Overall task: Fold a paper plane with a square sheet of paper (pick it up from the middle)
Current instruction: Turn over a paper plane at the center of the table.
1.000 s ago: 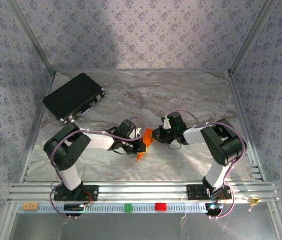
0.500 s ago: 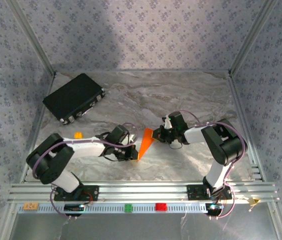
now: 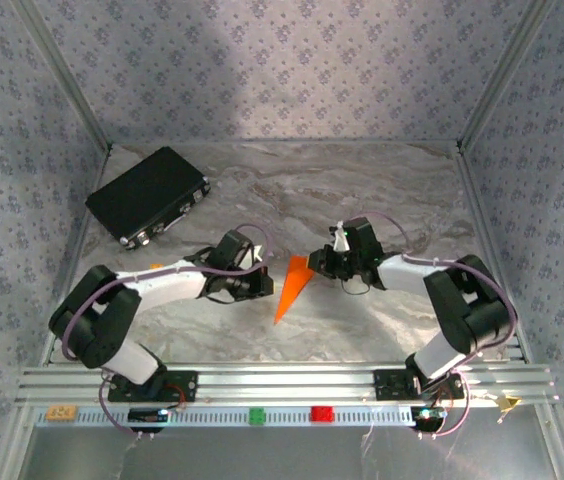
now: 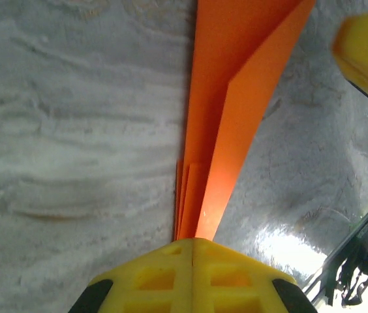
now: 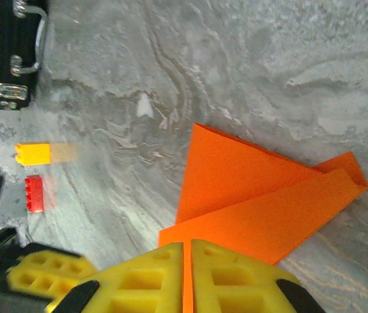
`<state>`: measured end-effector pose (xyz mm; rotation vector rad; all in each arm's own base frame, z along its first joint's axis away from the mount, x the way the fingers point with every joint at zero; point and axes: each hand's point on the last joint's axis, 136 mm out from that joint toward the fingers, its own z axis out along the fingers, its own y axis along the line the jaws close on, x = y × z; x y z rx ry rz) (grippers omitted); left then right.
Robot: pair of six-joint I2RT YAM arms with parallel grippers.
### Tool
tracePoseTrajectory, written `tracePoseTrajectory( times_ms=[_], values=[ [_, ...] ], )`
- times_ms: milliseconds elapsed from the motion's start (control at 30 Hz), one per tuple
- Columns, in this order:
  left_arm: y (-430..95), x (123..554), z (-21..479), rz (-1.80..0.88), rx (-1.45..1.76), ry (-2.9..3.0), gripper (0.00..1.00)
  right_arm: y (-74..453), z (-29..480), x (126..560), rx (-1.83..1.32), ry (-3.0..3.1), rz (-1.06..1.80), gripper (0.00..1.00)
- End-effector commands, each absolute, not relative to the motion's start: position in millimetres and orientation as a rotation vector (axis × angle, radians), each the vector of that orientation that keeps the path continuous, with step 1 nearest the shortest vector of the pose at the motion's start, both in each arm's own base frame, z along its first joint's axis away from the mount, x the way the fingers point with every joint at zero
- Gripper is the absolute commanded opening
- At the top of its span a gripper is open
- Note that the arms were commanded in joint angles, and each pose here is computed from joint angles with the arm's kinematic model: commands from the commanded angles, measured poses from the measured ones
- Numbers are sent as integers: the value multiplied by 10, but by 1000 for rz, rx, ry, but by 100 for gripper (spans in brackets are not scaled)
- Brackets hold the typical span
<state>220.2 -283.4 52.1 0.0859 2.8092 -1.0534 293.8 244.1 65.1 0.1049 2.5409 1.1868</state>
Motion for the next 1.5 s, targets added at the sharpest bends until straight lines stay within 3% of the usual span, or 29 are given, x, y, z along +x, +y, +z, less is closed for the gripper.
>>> tracePoseTrajectory(
  times_ms=[0, 1467],
  values=[
    [-2928, 2300, 552, -1089, 136, 2799, 5, 2294, 519, 2770, 143, 2602, 1114, 13],
    [-3101, 2233, 276, -1237, 207, 2867, 23, 2540, 225, 2342, 85, 2729, 1160, 16]
  ],
)
